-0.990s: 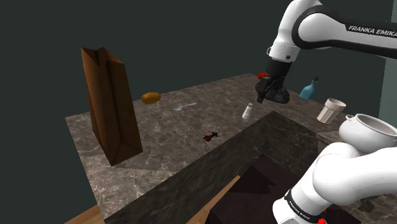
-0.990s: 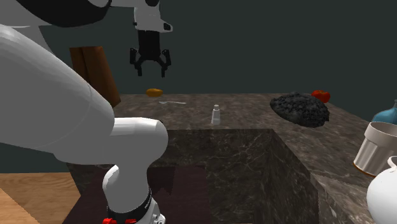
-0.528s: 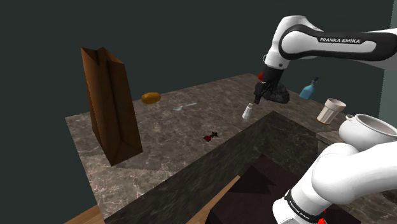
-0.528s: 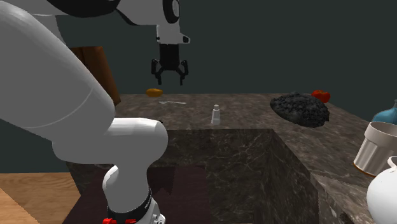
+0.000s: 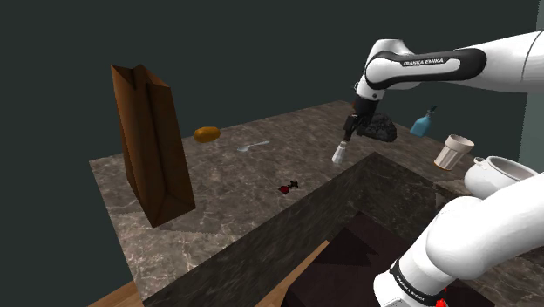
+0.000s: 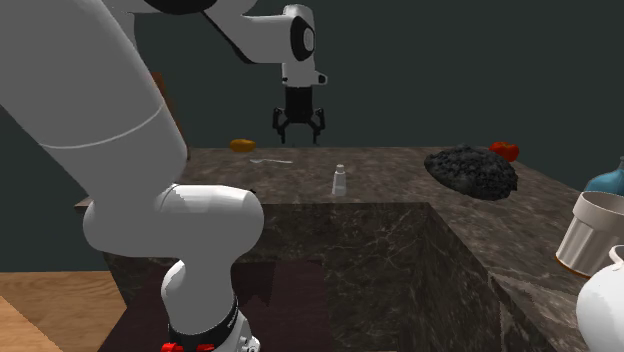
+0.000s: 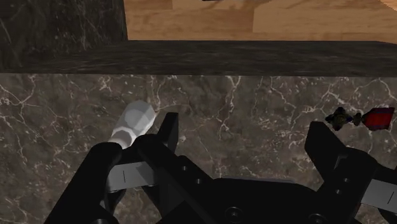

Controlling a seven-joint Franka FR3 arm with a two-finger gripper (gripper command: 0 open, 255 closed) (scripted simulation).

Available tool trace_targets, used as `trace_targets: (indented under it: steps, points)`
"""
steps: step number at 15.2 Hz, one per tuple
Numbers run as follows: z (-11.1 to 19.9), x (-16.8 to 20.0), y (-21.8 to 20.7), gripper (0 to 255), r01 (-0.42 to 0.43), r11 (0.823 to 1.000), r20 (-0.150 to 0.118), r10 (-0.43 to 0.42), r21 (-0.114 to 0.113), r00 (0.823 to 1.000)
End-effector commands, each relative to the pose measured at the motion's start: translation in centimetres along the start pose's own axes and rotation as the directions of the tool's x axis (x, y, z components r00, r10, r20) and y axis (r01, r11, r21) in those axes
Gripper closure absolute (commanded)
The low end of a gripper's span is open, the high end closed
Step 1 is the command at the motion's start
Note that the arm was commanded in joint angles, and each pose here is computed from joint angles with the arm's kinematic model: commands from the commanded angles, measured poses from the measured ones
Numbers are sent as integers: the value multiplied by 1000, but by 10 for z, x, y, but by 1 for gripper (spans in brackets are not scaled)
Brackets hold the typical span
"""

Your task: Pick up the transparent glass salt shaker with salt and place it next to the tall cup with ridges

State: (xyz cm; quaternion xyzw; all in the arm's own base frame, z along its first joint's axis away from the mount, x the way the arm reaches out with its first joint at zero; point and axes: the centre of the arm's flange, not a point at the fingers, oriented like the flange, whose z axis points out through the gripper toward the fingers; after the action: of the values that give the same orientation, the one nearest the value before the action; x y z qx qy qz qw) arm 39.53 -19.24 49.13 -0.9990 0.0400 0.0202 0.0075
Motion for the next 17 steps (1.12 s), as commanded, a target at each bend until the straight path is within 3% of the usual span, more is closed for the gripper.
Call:
trace_targets:
  steps: [1,12,17]
  points:
    - [11,12,22,0,4,1000,-4,-4,-5,1000]
    - [69,82,131,0,20,1000,-20,-20,-24,1000]
    - [92,85,135,0,20,999,-20,-21,-25,1000]
